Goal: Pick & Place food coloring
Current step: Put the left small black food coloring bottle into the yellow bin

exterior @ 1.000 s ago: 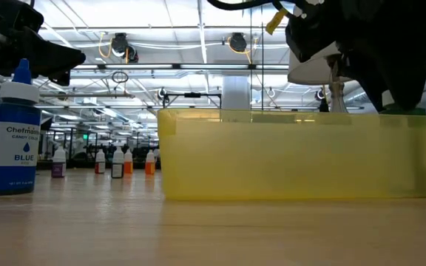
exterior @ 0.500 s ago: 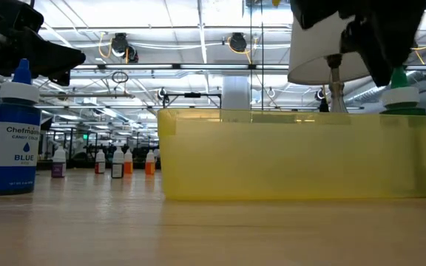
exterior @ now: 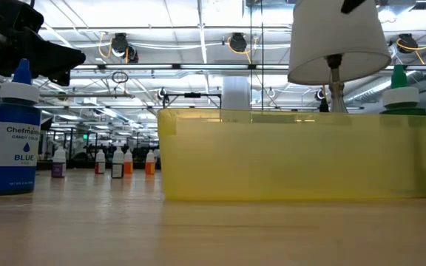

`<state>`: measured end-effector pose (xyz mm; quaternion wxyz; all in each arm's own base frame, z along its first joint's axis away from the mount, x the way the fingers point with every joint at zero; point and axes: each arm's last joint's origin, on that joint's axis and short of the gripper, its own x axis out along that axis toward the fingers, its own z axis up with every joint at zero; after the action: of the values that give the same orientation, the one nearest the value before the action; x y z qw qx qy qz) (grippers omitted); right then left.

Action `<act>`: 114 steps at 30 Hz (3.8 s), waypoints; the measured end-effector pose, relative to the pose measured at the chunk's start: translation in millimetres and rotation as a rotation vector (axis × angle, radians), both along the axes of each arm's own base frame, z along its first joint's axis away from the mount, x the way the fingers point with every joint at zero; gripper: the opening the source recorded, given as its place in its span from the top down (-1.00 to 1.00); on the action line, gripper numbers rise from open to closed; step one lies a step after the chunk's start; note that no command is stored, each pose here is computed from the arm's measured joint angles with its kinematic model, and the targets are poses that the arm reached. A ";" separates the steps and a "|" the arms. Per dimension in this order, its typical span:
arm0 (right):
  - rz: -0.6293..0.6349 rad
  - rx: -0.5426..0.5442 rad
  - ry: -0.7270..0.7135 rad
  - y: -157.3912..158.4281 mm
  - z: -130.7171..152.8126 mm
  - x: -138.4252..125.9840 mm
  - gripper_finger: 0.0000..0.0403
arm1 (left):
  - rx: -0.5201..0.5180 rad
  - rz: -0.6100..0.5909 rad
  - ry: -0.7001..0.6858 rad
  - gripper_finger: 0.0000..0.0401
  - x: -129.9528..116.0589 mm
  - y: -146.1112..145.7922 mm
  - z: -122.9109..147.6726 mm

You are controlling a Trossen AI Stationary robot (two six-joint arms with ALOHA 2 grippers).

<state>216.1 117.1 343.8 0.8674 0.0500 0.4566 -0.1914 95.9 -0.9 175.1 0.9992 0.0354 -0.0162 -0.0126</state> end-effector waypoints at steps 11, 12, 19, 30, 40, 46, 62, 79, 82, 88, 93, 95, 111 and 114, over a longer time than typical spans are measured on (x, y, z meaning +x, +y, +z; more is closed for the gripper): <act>-0.015 -0.421 -0.255 -25.9 -60.5 -66.8 0.10 | 0.000 0.000 0.000 0.74 0.0 0.0 0.0; -0.024 -0.413 -0.265 -30.6 -70.4 -71.1 0.10 | 0.000 0.000 0.000 0.74 0.0 0.0 0.0; -0.021 -0.324 -0.417 -61.2 -126.2 -87.7 0.10 | 0.000 0.000 0.000 0.74 0.0 0.0 0.0; 0.179 -0.219 -0.689 -102.1 -131.6 -90.6 0.10 | 0.000 0.000 0.000 0.74 0.0 0.0 0.0; 0.125 -0.255 -0.746 -133.1 -139.6 -104.3 0.10 | 0.000 0.000 0.000 0.74 0.0 0.0 0.0; 0.078 -0.283 -0.817 -143.0 -156.5 -110.8 0.10 | 0.010 0.000 -0.034 0.74 -0.2 0.0 3.3; 0.014 -0.283 -0.858 -148.3 -178.6 -111.2 0.10 | -0.007 -0.001 -0.132 0.74 -1.3 0.0 12.9; -0.007 -0.248 -0.847 -148.4 -181.2 -111.3 0.10 | -0.015 0.032 -0.079 0.74 -0.6 1.0 7.8; -0.008 -0.248 -0.847 -148.4 -181.2 -111.3 0.10 | -0.012 0.160 -0.110 0.74 -1.2 4.7 10.8; -0.008 -0.248 -0.847 -148.4 -181.2 -111.3 0.10 | -0.068 0.233 -0.116 0.74 -1.6 6.9 10.9; -0.008 -0.248 -0.847 -148.4 -181.2 -111.3 0.10 | -0.246 0.277 -0.109 0.74 -3.1 8.6 13.2; -0.008 -0.249 -0.847 -148.4 -181.2 -111.3 0.10 | -0.327 0.343 -0.076 0.74 -6.0 10.4 22.2; -0.008 -0.249 -0.847 -148.4 -181.3 -111.3 0.10 | -0.462 0.517 0.815 -0.10 60.7 8.0 91.1; -0.008 -0.249 -0.847 -148.4 -181.2 -111.3 0.10 | -0.480 0.541 1.038 -0.14 75.3 6.3 77.9</act>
<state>104.8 -31.3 162.5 0.9767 0.0210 0.0340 -0.2110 171.2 5.4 253.0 0.8247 -0.1975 0.4778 0.2292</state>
